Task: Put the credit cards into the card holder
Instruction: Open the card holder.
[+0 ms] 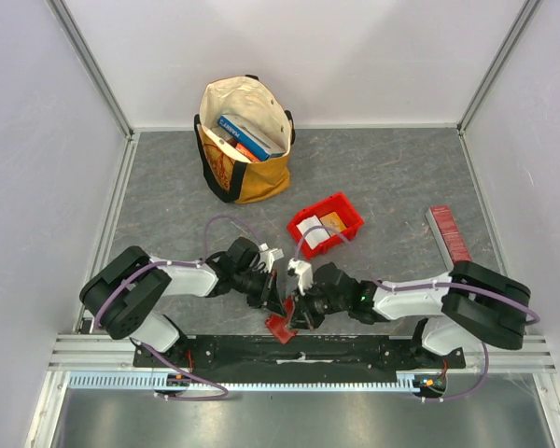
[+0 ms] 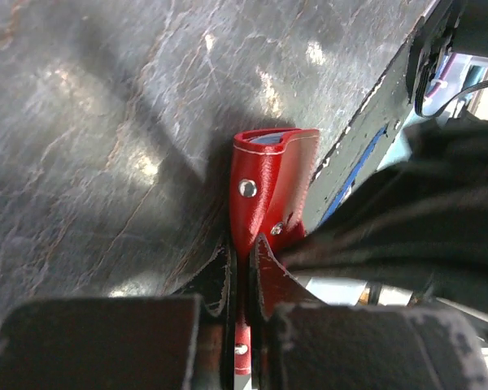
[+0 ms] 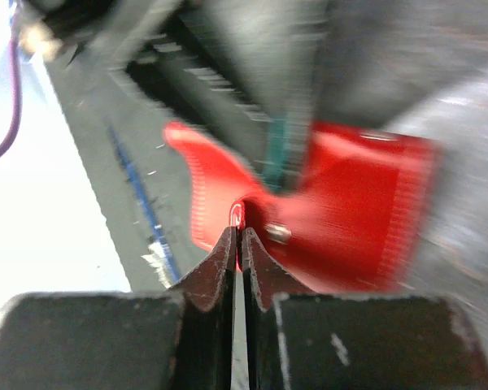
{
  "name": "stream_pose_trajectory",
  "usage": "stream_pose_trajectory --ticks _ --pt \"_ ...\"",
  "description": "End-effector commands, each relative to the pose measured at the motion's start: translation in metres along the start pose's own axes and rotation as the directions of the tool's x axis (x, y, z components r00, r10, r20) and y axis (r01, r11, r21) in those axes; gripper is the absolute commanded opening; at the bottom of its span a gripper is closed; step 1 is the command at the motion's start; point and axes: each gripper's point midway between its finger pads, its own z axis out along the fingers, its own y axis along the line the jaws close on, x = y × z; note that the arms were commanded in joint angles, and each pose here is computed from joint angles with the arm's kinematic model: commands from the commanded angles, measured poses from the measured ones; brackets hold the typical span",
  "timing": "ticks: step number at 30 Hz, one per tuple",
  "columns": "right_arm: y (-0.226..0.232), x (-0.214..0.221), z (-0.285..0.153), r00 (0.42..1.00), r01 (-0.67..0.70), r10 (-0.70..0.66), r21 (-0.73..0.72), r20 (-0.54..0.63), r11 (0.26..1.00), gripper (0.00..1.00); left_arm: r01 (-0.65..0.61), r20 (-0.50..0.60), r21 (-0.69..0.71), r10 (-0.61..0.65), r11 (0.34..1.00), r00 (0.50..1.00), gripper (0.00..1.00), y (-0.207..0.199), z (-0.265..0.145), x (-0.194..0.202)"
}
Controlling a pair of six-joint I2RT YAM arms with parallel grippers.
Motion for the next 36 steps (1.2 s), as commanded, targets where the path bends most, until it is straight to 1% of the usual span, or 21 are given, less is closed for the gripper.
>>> stream_pose_trajectory --ticks 1,5,7,9,10,11,12,14,16,20,22,25,28,29,31,33,35,36 --pt "0.063 0.034 0.013 0.980 0.084 -0.126 -0.254 -0.155 0.964 0.08 -0.022 0.253 -0.038 0.031 0.999 0.967 0.02 -0.011 0.001 -0.064" --pt "0.067 0.048 0.017 0.968 0.086 -0.140 -0.251 -0.208 0.964 0.04 0.034 0.292 -0.094 -0.005 0.995 0.957 0.02 0.000 -0.001 -0.069" --pt "0.054 0.054 0.016 0.969 0.076 -0.114 -0.172 -0.221 0.982 0.05 0.051 0.305 -0.109 -0.015 0.993 0.952 0.02 0.004 -0.004 -0.070" --pt "0.046 0.053 0.011 0.976 0.072 -0.094 -0.119 -0.195 0.990 0.08 0.054 0.302 -0.136 -0.010 0.989 0.953 0.02 0.007 -0.007 -0.068" --pt "0.039 0.053 0.007 0.978 0.072 -0.085 -0.075 -0.191 0.995 0.10 0.066 0.306 -0.160 -0.014 0.985 0.952 0.02 0.011 -0.009 -0.066" --pt "0.032 0.050 0.002 0.980 0.075 -0.078 -0.022 -0.184 0.997 0.13 0.075 0.315 -0.186 -0.012 0.980 0.949 0.02 0.015 -0.013 -0.065" --pt "0.019 0.051 -0.002 0.981 0.074 -0.062 0.057 -0.185 0.996 0.14 0.084 0.328 -0.206 -0.012 0.975 0.945 0.02 0.018 -0.017 -0.065" --pt "0.001 0.046 -0.010 0.987 0.055 -0.029 0.165 -0.157 0.985 0.23 0.095 0.349 -0.228 -0.010 0.969 0.937 0.02 0.021 -0.024 -0.066" --pt "-0.013 0.043 -0.012 0.991 0.009 0.021 0.226 -0.130 0.974 0.24 0.085 0.355 -0.222 -0.001 0.971 0.935 0.03 0.016 -0.027 -0.067" --pt "-0.045 0.037 -0.019 0.993 -0.048 0.088 0.409 -0.080 0.911 0.24 0.108 0.371 -0.244 -0.010 0.964 0.929 0.03 0.019 -0.032 -0.067" --pt "-0.051 0.034 -0.022 0.993 -0.063 0.103 0.457 -0.063 0.887 0.23 0.116 0.377 -0.248 -0.015 0.962 0.926 0.03 0.021 -0.032 -0.067" --pt "-0.065 0.026 -0.030 0.993 -0.082 0.118 0.552 -0.030 0.830 0.23 0.134 0.385 -0.264 -0.023 0.955 0.922 0.04 0.023 -0.035 -0.067" --pt "-0.078 0.024 -0.040 0.989 -0.079 0.139 0.633 -0.045 0.770 0.24 0.150 0.394 -0.277 -0.030 0.949 0.919 0.05 0.025 -0.039 -0.069" --pt "-0.082 0.027 -0.044 0.988 -0.063 0.139 0.658 -0.064 0.750 0.25 0.148 0.399 -0.276 -0.027 0.950 0.917 0.06 0.023 -0.039 -0.071" --pt "-0.079 0.029 -0.042 0.984 -0.041 0.141 0.642 -0.105 0.766 0.26 0.173 0.392 -0.291 -0.048 0.941 0.919 0.08 0.029 -0.040 -0.067" --pt "-0.079 0.031 -0.046 0.980 -0.026 0.149 0.657 -0.133 0.754 0.29 0.191 0.393 -0.302 -0.060 0.934 0.917 0.08 0.033 -0.042 -0.068" --pt "-0.079 0.036 -0.049 0.976 -0.003 0.141 0.644 -0.164 0.765 0.37 0.202 0.395 -0.303 -0.071 0.931 0.916 0.09 0.034 -0.043 -0.072" --pt "-0.076 0.037 -0.050 0.975 0.000 0.140 0.630 -0.173 0.776 0.39 0.205 0.395 -0.306 -0.072 0.930 0.916 0.09 0.036 -0.042 -0.074"
